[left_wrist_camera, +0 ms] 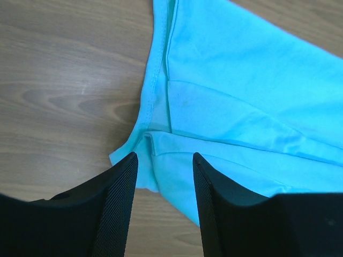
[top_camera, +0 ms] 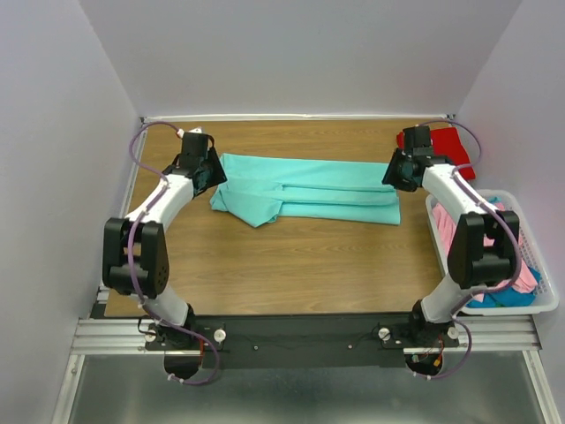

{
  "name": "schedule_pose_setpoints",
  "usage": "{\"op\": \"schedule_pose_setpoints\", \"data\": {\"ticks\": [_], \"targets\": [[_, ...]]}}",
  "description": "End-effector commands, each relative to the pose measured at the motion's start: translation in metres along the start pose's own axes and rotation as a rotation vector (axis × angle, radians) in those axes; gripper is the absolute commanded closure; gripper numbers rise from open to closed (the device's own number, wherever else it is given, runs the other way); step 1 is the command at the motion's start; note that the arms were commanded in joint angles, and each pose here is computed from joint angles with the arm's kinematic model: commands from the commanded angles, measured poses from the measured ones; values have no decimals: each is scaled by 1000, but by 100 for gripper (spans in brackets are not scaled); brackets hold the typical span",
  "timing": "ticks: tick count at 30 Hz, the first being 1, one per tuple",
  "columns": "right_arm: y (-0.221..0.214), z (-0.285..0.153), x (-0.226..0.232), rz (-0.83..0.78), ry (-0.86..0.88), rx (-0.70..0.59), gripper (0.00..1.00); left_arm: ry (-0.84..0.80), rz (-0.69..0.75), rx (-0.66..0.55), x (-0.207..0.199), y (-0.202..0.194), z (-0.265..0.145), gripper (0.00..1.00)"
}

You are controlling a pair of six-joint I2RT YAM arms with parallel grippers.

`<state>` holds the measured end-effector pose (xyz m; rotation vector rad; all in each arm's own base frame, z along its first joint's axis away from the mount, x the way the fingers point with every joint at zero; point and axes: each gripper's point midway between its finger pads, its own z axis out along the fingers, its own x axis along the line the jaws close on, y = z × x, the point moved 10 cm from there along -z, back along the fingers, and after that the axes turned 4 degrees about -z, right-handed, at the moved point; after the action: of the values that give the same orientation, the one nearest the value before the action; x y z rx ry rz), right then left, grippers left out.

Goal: Fold and stack the t-shirts
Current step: Fold the tshirt

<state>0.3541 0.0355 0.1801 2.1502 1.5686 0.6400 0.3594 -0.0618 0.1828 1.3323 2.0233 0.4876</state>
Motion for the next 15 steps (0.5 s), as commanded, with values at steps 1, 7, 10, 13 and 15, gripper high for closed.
{"op": "schedule_pose_setpoints", "data": {"ticks": [1, 7, 10, 13, 15], "targets": [[-7, -27, 15, -11, 167, -16, 53, 23, -70, -126, 8, 3, -31, 45], [-26, -36, 16, 24, 278, -38, 53, 3, -161, -173, 41, -22, -49, 46], [-39, -37, 28, -16, 429, -15, 53, 16, -134, -144, 54, -34, -49, 47], [-54, -40, 57, -135, 476, -13, 52, 2, -114, -128, 61, -43, -52, 47], [-62, -38, 71, -185, 476, -6, 52, -23, -124, -123, 59, -47, -57, 47]]}}
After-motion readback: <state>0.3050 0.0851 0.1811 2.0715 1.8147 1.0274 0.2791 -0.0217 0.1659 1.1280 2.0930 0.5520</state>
